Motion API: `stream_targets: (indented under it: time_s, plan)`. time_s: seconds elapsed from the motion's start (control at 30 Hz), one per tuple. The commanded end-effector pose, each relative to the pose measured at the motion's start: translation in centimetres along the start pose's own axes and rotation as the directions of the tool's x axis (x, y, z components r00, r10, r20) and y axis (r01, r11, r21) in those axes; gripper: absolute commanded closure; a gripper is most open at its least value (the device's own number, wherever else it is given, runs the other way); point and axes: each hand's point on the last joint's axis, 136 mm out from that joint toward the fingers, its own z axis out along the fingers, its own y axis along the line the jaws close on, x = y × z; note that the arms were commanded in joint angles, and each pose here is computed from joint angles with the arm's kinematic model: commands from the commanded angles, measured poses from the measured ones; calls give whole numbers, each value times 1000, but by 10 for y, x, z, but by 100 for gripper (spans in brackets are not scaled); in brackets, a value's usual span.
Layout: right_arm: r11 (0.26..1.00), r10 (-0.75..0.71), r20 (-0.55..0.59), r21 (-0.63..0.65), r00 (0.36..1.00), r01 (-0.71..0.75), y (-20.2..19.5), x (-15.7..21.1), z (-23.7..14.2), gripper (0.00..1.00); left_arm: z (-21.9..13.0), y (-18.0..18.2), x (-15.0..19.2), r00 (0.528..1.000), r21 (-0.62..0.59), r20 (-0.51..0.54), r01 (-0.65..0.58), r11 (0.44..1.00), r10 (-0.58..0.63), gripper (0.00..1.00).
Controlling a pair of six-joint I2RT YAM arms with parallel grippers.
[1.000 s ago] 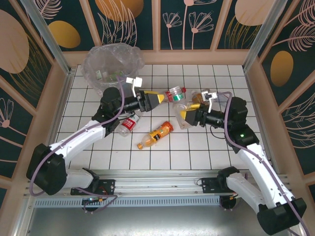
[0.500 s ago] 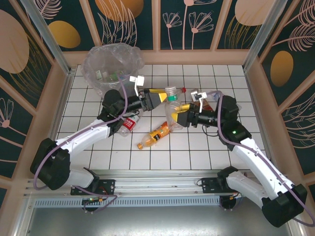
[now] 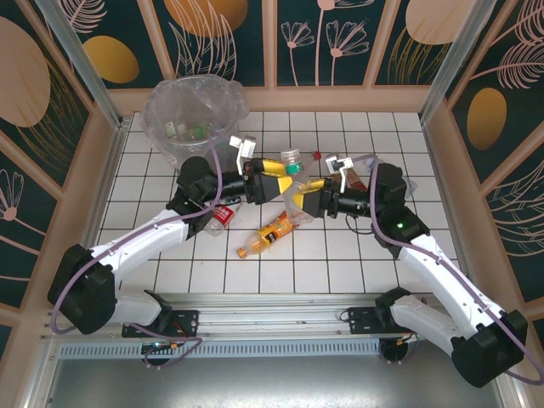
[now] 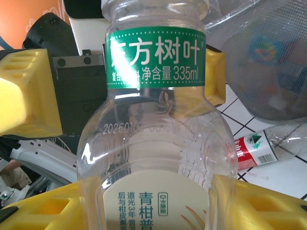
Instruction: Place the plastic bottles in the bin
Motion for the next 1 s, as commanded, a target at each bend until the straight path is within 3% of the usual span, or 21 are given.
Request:
stream_targets:
  time_s: [0.0,0.2,0.37,0.67,0.97]
  plan:
    - [995,-51,1,-89,999,51,21,-5,1,41,2,-17,-7,997,47,-20,-67,997,68,13]
    - [992,-40,-57,-119,998,33,22,8,7,41,5,-12,-9,998,29,-23,-49,998,50,19]
    - [997,-31,-60,-75,998,27,12,13,9,41,6,-11,-10,999,27,-26,-30,999,31,38]
    - [998,-29,-66,-50,997,26,5,15,10,41,6,-14,-13,999,14,-31,-35,999,36,47]
    - [997,-76,-26,-8,997,76,13,7,-1,21,3,-3,-32,997,-146,-17,-82,986,80,65]
